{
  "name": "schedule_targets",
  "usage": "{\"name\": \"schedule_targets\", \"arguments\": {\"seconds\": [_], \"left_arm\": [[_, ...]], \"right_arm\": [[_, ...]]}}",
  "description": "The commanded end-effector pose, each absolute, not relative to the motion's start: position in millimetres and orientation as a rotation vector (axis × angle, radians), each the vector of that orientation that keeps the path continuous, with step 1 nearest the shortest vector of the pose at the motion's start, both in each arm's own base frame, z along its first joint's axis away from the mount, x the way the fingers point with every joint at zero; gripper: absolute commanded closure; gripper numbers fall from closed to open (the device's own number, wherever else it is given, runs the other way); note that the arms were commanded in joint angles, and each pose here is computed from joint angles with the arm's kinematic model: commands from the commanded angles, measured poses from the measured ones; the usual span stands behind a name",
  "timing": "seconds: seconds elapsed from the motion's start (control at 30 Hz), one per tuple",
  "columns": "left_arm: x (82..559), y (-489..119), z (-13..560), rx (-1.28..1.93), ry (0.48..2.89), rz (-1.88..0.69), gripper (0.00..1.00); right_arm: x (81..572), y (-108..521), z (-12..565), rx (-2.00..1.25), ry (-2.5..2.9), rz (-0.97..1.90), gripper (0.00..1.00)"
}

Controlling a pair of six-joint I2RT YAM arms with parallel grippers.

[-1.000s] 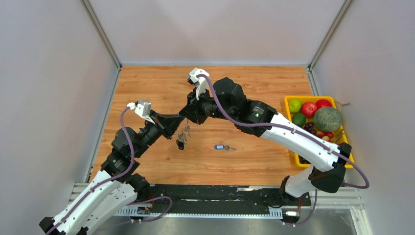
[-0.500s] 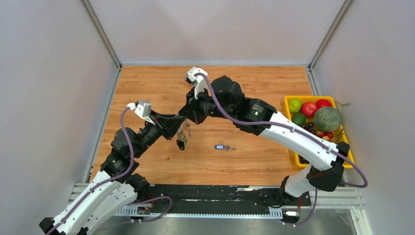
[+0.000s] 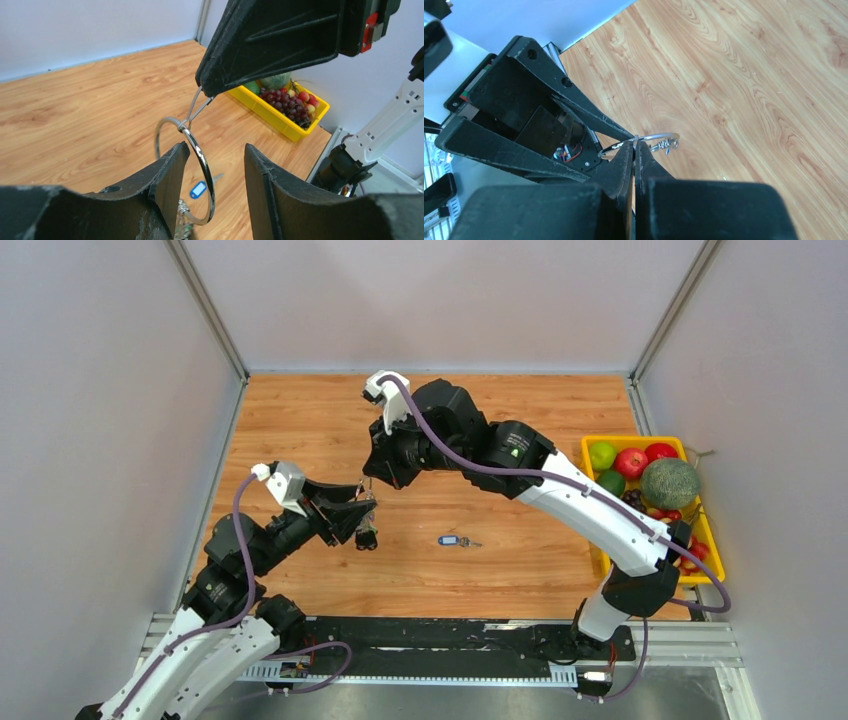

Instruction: Put the keys on the keyring

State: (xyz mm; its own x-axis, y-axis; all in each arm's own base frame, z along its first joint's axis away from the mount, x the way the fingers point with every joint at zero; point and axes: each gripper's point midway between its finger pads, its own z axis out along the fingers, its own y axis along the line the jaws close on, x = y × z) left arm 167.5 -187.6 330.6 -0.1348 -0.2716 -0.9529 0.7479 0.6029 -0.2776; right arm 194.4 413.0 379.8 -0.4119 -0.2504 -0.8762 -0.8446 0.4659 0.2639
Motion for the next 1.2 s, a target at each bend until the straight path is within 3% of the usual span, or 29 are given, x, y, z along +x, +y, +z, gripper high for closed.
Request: {"name": "schedule_targets", "arguments": {"seconds": [0.0,1.17], "left_arm": [[159.1,-181.2,338.7,0.497,1.429,-0.876,0.45],[180.7,-186.3,356.7,0.509,1.284,-0.791,0.37]], "right_arm": [[190.5,409.7,393.5,-0.907,1.916,0.935,1.00],[181.1,415.5,397.7,-0.924,1.947,1.000,1.00]]}}
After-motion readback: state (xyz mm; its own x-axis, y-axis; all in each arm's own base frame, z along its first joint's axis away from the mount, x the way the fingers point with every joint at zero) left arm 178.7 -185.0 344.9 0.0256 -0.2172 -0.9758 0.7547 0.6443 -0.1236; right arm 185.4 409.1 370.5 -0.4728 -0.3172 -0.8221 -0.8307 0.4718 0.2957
